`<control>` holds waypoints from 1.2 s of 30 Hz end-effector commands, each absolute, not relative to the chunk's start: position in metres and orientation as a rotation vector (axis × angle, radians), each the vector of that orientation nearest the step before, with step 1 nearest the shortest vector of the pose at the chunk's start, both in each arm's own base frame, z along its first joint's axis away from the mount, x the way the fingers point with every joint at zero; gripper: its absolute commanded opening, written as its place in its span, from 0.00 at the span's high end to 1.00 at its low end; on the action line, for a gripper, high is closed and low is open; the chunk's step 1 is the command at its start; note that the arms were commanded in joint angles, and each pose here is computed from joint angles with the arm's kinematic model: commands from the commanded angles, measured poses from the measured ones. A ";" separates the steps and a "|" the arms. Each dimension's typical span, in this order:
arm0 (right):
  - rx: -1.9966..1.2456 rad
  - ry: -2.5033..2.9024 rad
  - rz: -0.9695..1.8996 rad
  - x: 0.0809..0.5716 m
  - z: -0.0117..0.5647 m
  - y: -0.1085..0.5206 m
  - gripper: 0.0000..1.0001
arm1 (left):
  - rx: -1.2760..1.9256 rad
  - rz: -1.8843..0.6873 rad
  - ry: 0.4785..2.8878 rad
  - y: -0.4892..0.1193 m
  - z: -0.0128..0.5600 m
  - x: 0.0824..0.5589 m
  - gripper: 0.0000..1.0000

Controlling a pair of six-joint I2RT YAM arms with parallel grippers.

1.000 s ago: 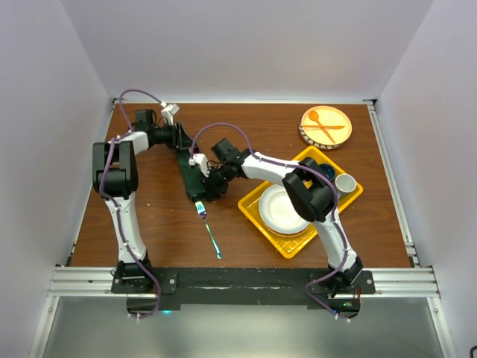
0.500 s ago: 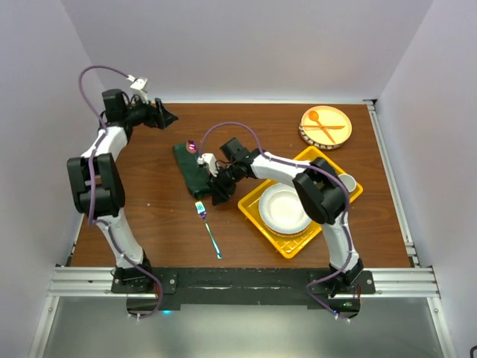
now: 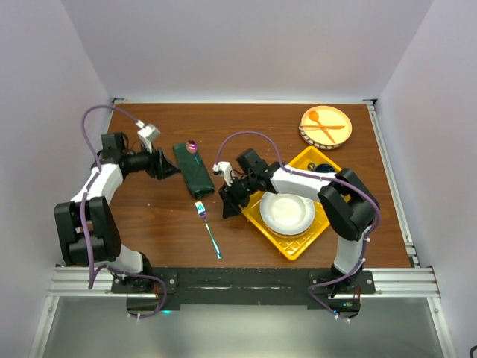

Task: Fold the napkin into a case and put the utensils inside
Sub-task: Insert the spoon into the folded napkin, then pick up the fork from the center of the board.

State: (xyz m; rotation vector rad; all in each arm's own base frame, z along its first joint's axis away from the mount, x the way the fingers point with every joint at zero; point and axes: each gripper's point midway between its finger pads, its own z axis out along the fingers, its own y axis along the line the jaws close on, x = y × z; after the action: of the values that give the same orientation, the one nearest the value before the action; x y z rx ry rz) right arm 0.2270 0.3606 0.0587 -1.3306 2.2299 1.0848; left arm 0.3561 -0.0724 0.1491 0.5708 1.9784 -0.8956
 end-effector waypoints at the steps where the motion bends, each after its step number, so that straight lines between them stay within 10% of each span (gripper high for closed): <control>1: -1.257 2.230 1.040 0.230 0.076 0.349 0.45 | 0.600 -1.083 2.071 -0.090 0.118 0.295 0.36; 36: -1.144 2.247 0.967 0.255 0.088 0.322 0.44 | 0.089 -1.283 2.352 -0.141 0.006 0.271 0.61</control>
State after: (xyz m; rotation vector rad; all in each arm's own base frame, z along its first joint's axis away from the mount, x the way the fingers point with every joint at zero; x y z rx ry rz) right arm 0.2490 0.3229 0.0734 -1.1557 2.2846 0.9626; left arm 0.2675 -0.1436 0.0238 0.1289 2.2958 -1.3544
